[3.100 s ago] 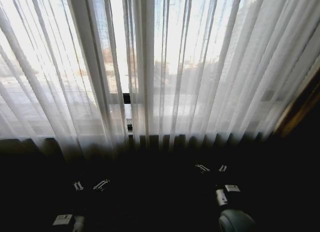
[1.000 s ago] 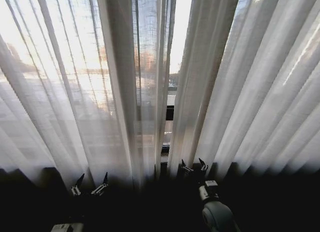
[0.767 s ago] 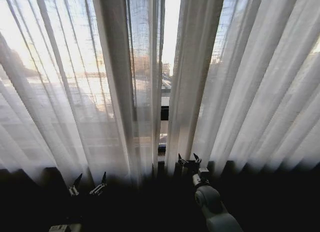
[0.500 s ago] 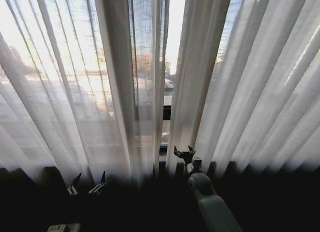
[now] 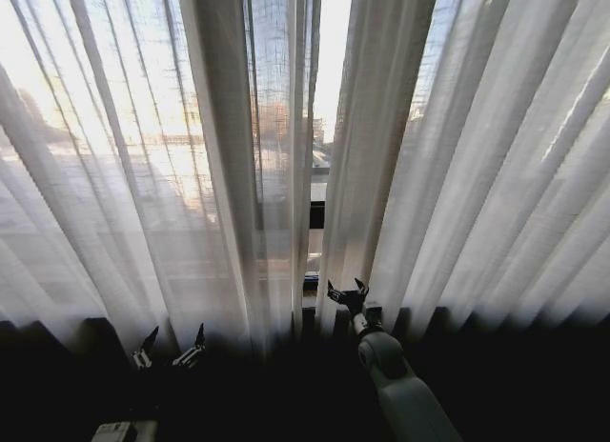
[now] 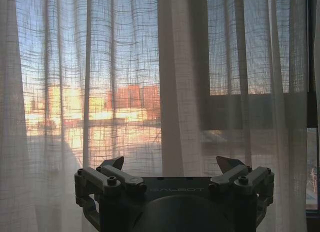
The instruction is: Open the curtains by pulling them apart, changing their state from closed to fully open.
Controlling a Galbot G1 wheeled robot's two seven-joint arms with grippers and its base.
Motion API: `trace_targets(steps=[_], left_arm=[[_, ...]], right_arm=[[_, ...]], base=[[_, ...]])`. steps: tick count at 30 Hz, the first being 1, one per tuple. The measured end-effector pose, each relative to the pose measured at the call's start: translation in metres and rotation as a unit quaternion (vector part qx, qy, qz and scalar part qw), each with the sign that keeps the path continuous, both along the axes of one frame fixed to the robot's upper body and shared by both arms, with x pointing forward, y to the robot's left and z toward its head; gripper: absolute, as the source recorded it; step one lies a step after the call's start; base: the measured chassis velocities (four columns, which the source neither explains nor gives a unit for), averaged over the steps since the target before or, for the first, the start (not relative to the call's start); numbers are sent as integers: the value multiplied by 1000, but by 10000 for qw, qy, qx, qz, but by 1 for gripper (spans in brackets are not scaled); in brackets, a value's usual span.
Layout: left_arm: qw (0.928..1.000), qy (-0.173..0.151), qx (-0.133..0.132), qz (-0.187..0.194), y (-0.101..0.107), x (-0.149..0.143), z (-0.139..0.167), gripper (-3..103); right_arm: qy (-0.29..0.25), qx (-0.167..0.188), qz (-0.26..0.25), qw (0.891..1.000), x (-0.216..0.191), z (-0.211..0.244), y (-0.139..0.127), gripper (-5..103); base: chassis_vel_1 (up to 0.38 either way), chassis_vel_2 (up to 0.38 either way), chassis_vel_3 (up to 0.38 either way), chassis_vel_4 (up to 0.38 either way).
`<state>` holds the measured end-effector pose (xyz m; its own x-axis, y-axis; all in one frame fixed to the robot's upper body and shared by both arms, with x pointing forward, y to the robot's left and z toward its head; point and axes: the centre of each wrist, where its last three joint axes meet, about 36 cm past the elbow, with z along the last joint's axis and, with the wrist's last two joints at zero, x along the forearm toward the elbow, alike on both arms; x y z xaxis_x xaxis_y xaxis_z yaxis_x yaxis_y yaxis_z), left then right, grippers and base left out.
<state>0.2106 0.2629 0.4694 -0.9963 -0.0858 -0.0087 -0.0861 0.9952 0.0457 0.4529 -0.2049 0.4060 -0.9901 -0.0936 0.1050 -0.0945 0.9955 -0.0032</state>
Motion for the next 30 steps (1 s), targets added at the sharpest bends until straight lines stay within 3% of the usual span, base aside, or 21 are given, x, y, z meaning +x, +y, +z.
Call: trace_targets(steps=[10,18,25,30], left_arm=[[10000,5,23,-6,1,0,-2,100],[10000,-11,23,-5,2,1,-4,100],[10000,-30,26,0,2,1,-2,100],[10000,-33,22,33,3,1,-3,100]], right_arm=[[-35,31,58,10000,-3,0,4,100],[-48,27,74,10000,-9,1,4,100],[-86,13,-174,9998,-11,4,-5,100],[-51,55,-245,9997,-37,17,-5,100]], base=[[-28,51,36,-58],[-147,227,132,-215],[-96,110,97,-97],[8,-10,-9,12]])
